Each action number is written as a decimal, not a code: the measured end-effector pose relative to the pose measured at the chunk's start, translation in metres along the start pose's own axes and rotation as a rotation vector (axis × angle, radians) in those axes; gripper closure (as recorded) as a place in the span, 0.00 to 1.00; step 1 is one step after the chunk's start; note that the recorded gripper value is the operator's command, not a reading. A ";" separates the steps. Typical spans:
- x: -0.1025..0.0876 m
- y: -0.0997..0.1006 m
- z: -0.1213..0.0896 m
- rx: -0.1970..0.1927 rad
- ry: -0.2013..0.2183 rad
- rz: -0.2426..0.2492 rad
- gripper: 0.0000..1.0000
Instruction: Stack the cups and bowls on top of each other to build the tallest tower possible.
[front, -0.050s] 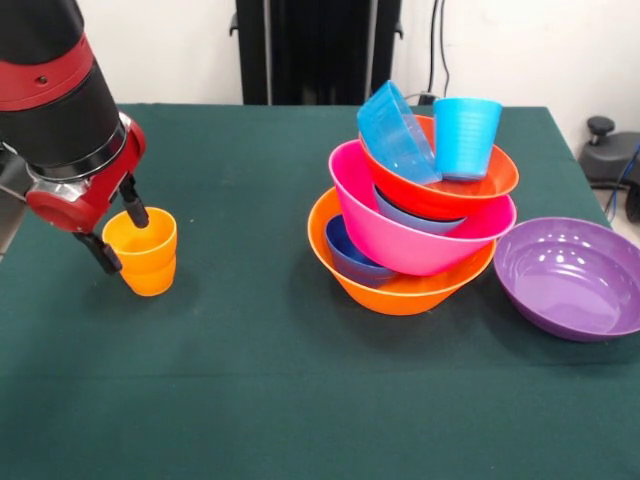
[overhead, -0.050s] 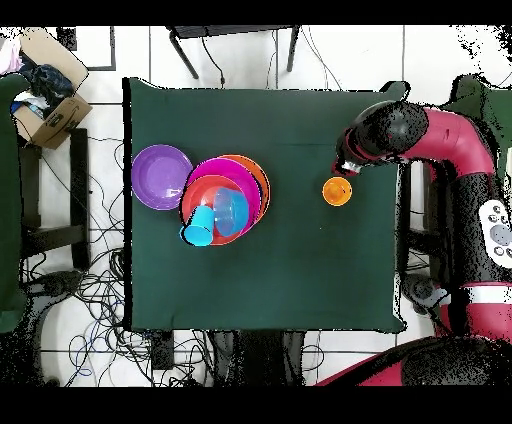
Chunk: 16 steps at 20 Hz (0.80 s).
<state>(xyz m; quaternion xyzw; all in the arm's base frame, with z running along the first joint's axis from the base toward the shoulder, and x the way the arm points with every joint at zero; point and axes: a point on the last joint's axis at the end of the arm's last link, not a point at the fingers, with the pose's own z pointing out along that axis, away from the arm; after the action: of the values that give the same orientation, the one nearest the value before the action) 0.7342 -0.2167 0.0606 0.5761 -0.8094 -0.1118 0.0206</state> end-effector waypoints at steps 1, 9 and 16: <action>0.000 0.000 0.000 -0.001 0.000 0.000 0.00; 0.012 0.001 0.003 0.005 -0.008 0.013 0.00; 0.028 -0.007 0.008 0.074 -0.032 0.036 0.00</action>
<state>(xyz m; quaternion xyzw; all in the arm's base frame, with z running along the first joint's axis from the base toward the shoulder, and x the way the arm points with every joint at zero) 0.7304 -0.2439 0.0488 0.5600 -0.8234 -0.0906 -0.0116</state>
